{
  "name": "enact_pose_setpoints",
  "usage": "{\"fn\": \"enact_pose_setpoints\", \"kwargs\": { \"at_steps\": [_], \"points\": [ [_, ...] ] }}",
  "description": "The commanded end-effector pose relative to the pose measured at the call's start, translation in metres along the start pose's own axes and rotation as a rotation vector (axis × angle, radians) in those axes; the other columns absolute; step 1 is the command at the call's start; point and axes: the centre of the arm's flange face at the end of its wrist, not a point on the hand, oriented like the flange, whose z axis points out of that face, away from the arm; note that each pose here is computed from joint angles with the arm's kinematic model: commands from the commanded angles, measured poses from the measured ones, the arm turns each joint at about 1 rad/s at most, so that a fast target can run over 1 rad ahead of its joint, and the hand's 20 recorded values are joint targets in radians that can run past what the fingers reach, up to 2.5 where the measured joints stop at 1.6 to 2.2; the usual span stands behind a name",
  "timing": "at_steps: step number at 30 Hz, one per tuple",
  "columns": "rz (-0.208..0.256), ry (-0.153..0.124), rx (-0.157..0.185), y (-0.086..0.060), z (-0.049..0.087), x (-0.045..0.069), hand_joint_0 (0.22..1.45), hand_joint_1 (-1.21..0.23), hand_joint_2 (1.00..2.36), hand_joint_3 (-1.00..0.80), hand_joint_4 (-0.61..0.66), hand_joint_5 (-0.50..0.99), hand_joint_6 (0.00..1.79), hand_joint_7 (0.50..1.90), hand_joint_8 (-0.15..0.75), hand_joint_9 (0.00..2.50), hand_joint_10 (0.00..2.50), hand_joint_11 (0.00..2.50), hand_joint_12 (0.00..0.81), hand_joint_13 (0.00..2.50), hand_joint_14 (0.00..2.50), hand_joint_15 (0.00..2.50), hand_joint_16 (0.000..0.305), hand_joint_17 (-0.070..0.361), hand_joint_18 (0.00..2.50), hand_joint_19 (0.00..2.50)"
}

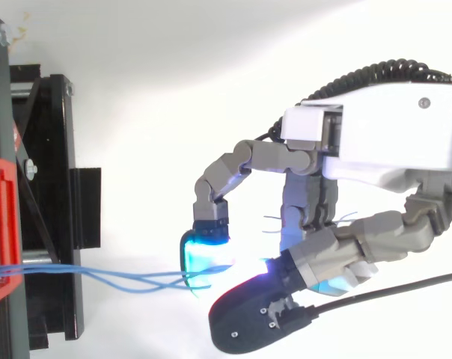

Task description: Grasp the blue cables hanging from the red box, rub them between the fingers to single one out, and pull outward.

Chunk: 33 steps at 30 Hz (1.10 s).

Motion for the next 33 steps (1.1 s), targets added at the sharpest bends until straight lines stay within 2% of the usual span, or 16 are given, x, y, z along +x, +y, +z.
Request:
{"fn": "enact_pose_setpoints", "kwargs": {
  "at_steps": [1, 6, 11, 14, 18, 22, 24, 29, 33],
  "points": [
    [0.0, 0.002, -0.004, 0.003, -0.001, 0.0, 0.59, -0.7, 1.01, -0.37, 0.07, -0.22, 0.85, 0.92, 0.202, 1.48, 0.08, 1.64, 0.268, 1.6, 0.02, 1.5, 0.051, 0.114, 0.91, 0.81],
    [0.005, 0.0, -0.034, 0.016, -0.002, -0.003, 0.58, -0.68, 1.01, -0.39, 0.07, -0.22, 0.85, 0.92, 0.202, 1.49, 0.02, 1.67, 0.288, 1.59, 0.02, 1.46, 0.051, 0.114, 0.9, 0.82],
    [0.005, -0.006, -0.048, 0.026, -0.004, -0.008, 0.57, -0.67, 1.01, -0.42, 0.08, -0.21, 0.85, 0.92, 0.215, 1.5, 0.0, 1.63, 0.288, 1.58, 0.02, 1.45, 0.051, 0.115, 0.91, 0.82],
    [0.001, -0.008, -0.046, 0.025, -0.003, -0.008, 0.59, -0.66, 1.01, -0.39, 0.07, -0.21, 0.85, 0.93, 0.207, 1.51, 0.0, 1.63, 0.286, 1.57, 0.02, 1.44, 0.05, 0.114, 0.9, 0.81],
    [0.0, -0.008, -0.046, 0.025, -0.004, -0.009, 0.62, -0.64, 1.02, -0.24, 0.05, -0.2, 0.86, 0.96, 0.221, 1.52, 0.0, 1.63, 0.277, 1.57, 0.02, 1.43, 0.05, 0.112, 0.9, 0.82],
    [-0.008, -0.009, -0.045, 0.025, -0.003, -0.009, 0.62, -0.68, 1.02, -0.11, 0.06, -0.2, 0.88, 0.95, 0.238, 1.53, 0.0, 1.61, 0.324, 1.55, 0.03, 1.36, 0.053, 0.12, 0.93, 0.78],
    [-0.012, -0.01, -0.046, 0.025, -0.004, -0.009, 0.63, -0.71, 1.02, -0.1, 0.03, -0.2, 0.89, 0.95, 0.238, 1.51, 0.0, 1.59, 0.315, 1.51, 0.03, 1.33, 0.052, 0.116, 0.91, 0.78],
    [-0.013, -0.009, -0.045, 0.025, -0.004, -0.01, 0.67, -0.78, 1.02, -0.14, -0.02, -0.2, 0.89, 0.91, 0.236, 1.43, 0.01, 1.53, 0.328, 1.35, 0.04, 1.18, 0.049, 0.11, 0.85, 0.75],
    [-0.015, -0.011, -0.043, 0.024, -0.003, -0.01, 0.72, -0.87, 1.02, -0.26, -0.05, -0.2, 0.91, 0.9, 0.243, 1.35, 0.02, 1.39, 0.347, 1.13, 0.04, 0.98, 0.047, 0.106, 0.81, 0.72]
  ]
}}
